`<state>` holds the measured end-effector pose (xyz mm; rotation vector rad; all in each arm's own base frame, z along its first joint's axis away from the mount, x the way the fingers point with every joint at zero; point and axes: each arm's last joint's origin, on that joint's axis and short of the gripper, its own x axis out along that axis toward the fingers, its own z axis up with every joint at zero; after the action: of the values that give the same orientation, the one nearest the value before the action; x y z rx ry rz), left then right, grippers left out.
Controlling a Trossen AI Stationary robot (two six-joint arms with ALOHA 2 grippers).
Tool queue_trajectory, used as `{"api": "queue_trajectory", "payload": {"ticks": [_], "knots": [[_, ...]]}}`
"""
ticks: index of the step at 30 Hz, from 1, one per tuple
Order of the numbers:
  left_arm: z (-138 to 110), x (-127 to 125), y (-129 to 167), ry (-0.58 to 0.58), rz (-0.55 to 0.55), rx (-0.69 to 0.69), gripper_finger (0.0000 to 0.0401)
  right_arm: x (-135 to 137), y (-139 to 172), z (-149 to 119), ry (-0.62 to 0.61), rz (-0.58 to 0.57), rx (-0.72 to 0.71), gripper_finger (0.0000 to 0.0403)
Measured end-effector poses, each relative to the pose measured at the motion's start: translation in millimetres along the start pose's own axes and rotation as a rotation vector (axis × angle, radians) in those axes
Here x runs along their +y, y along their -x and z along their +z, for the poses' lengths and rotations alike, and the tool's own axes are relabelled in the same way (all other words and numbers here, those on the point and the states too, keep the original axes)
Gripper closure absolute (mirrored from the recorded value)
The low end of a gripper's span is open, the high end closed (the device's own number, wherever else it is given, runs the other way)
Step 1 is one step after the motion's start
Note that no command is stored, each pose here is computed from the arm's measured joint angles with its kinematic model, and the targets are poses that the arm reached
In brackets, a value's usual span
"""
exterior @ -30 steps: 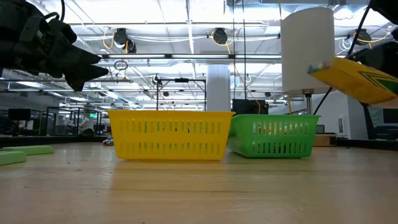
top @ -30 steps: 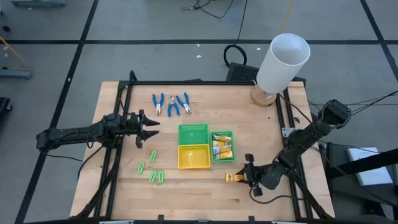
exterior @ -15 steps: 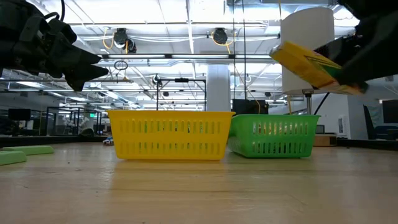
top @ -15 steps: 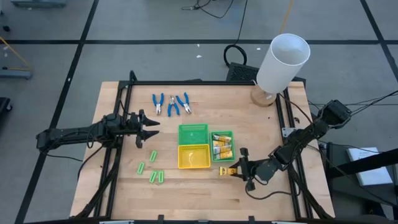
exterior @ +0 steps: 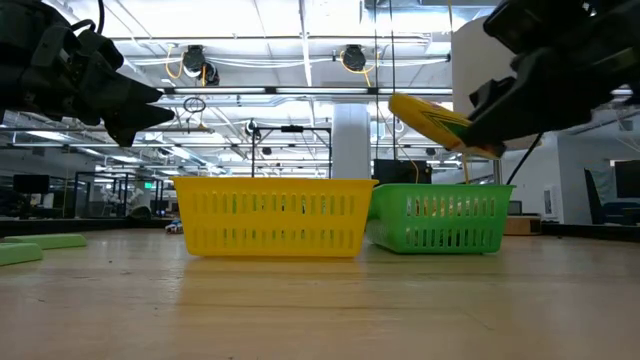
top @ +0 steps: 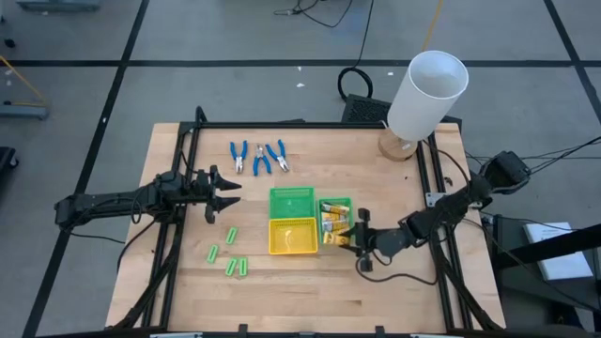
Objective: Pick & Place School Supplies
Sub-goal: Put the yellow crayon box into the right green bin
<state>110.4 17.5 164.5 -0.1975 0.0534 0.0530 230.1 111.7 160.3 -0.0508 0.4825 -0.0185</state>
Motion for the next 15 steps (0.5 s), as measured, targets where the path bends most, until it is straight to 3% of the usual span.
{"api": "queue_trajectory", "payload": {"ticks": [15], "knots": [[0,0,0,0.0,0.0,0.0,0.0187,-36,-14,9,-0.048,-0.13,-0.025,0.0261]]}}
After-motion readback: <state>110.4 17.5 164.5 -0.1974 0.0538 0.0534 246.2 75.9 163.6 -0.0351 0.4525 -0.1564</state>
